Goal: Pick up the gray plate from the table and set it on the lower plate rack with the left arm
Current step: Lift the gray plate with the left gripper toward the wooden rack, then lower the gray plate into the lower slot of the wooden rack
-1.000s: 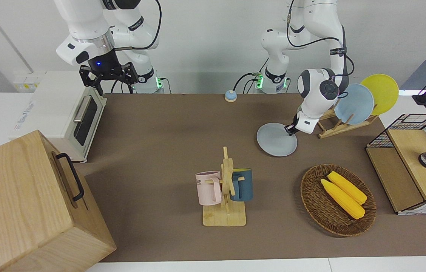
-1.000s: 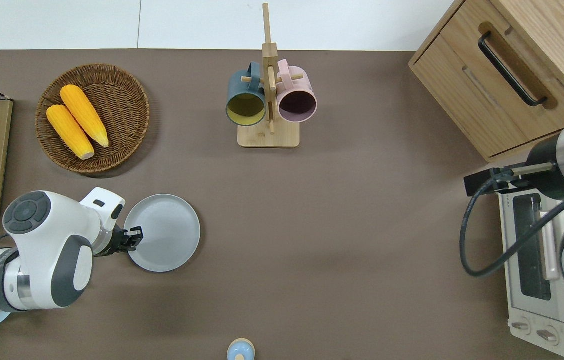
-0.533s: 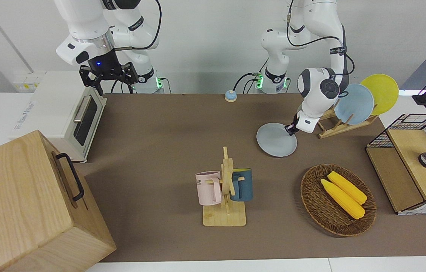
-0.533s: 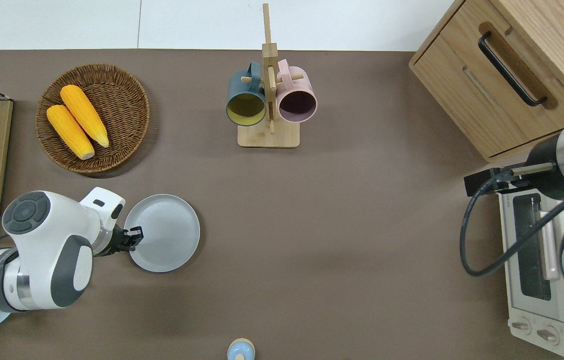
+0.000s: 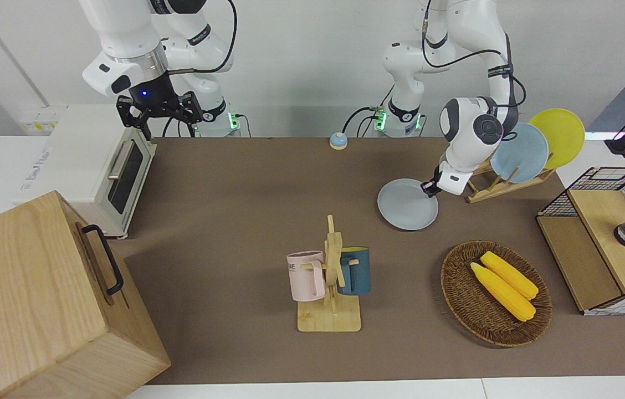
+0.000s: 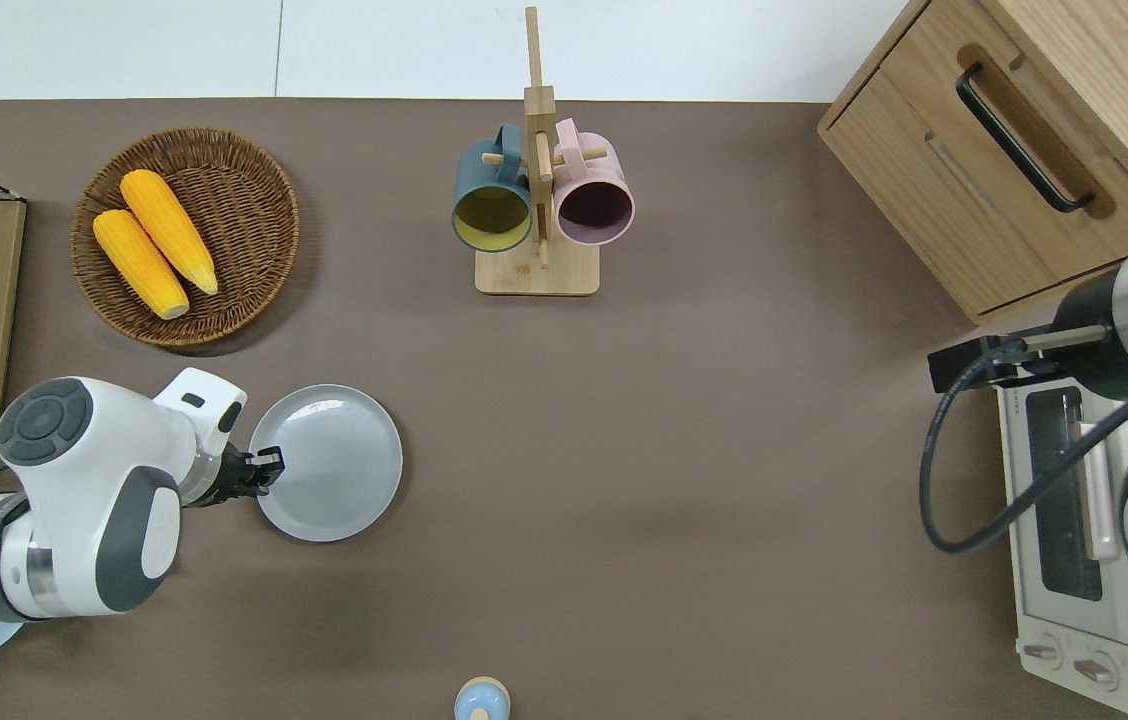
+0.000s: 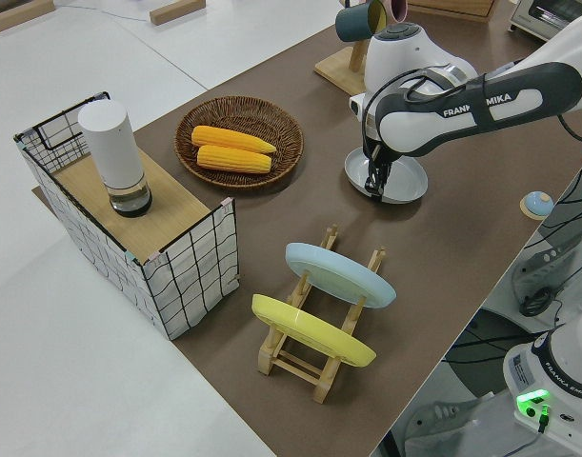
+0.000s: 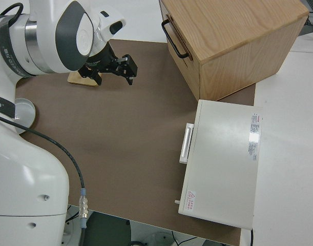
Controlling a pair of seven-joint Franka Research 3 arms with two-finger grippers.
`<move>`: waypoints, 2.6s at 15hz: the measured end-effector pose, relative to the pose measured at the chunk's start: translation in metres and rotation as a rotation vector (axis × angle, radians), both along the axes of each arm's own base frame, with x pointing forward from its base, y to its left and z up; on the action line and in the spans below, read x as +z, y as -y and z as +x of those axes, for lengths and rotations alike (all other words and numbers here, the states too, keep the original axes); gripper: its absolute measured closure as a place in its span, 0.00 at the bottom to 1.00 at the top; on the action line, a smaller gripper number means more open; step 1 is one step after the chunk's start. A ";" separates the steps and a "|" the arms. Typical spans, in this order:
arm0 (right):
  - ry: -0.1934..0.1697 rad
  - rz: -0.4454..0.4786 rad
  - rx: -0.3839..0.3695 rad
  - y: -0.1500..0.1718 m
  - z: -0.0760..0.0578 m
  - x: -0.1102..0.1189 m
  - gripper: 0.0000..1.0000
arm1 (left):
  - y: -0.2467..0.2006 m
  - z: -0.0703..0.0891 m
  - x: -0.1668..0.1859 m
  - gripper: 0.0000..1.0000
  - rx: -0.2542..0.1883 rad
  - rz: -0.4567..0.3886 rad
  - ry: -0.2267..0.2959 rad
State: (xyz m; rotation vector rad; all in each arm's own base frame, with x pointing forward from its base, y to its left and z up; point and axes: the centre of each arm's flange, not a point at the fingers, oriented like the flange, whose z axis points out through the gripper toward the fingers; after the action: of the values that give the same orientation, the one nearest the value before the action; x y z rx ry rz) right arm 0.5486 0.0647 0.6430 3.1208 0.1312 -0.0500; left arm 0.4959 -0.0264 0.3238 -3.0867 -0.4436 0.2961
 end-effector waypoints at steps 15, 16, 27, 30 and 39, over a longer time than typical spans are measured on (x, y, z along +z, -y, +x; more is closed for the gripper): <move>0.000 0.000 0.000 0.000 0.000 0.000 0.01 | -0.055 0.019 0.143 0.99 -0.030 0.449 -0.186; 0.000 0.000 0.000 0.000 0.000 0.000 0.01 | -0.057 0.019 0.145 0.99 -0.039 0.477 -0.188; 0.000 0.000 0.000 0.000 0.000 0.000 0.01 | -0.066 0.013 0.147 0.99 -0.153 0.761 -0.325; 0.000 0.000 0.000 0.000 0.000 0.000 0.01 | -0.071 0.009 0.132 0.99 -0.170 0.804 -0.383; 0.000 0.000 0.000 0.000 0.000 0.000 0.01 | -0.059 -0.009 0.102 0.99 -0.229 0.836 -0.355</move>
State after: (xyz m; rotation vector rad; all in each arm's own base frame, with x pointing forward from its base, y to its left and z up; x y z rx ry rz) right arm 0.5486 0.0647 0.6430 3.1208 0.1312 -0.0500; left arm 0.4867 0.0322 0.4260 -2.1820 -0.1364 0.4866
